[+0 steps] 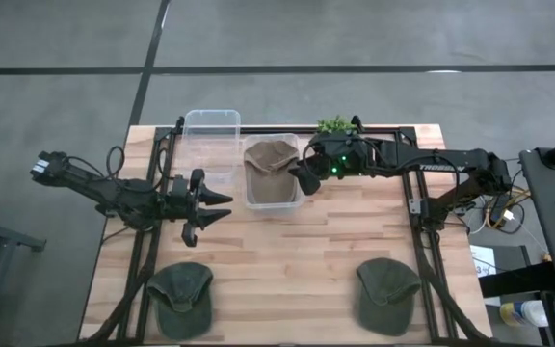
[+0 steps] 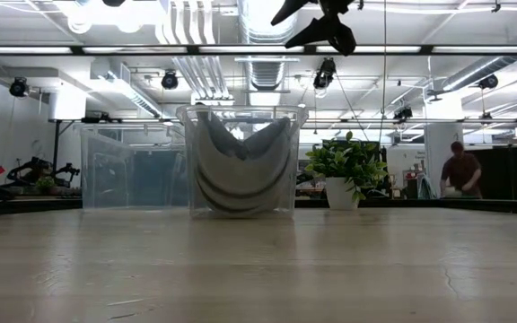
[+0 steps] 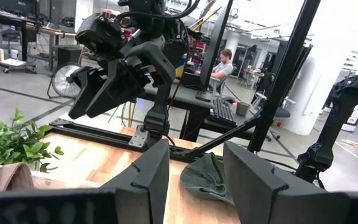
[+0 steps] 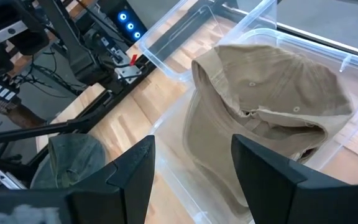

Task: Pick & Place hat
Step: Put the right black cap into the left transparent bin

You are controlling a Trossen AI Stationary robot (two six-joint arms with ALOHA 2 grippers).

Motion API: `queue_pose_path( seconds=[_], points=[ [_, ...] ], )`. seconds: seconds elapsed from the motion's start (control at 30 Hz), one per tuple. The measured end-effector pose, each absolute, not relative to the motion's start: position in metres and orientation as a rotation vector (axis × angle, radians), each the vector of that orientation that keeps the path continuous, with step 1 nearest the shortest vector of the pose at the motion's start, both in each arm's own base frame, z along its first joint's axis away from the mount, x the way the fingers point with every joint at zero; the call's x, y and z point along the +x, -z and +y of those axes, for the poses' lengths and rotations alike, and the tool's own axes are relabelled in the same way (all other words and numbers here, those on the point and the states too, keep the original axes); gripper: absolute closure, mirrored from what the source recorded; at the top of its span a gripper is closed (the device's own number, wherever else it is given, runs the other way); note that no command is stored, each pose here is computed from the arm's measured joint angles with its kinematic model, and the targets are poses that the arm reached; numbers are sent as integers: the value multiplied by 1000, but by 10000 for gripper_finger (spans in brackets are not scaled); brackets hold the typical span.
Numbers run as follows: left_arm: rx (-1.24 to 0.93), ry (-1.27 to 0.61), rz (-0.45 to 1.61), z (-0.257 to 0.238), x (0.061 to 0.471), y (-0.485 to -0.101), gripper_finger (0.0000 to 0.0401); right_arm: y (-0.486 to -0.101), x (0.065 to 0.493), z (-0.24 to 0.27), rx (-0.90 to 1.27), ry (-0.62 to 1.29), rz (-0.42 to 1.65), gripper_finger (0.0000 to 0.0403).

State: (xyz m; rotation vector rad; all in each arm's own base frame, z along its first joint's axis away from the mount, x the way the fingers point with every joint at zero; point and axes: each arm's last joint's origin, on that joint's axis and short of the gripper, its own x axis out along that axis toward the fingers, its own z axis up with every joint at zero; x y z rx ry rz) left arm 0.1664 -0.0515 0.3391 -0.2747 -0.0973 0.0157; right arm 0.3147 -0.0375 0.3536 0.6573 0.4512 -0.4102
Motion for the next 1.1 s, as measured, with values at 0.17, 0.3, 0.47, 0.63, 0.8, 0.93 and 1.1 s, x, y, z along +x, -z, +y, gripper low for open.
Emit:
queue_pose_path(
  seconds=[0.17, 0.3, 0.47, 0.63, 0.8, 0.93, 1.1],
  points=[
    [-267, -18, -80, -52, 167, -337, 256, -354, 315, -34, 651, 399, 456, 197],
    [-264, -19, -71, -52, 168, -336, 256, -354, 316, -29, 647, 385, 461, 197],
    [-261, -20, -63, -53, 170, -334, 256, -353, 316, -23, 642, 367, 467, 197],
    [-266, -21, -61, -53, 171, -334, 256, -353, 316, -18, 638, 353, 471, 197],
    [-273, -21, -60, -53, 171, -334, 256, -353, 317, -16, 636, 346, 473, 197],
    [-245, -23, -53, -54, 173, -333, 256, -353, 317, -15, 634, 343, 474, 197],
    [-198, -27, -37, -54, 173, -331, 256, -353, 317, -15, 586, 328, 482, 197]
  ],
)
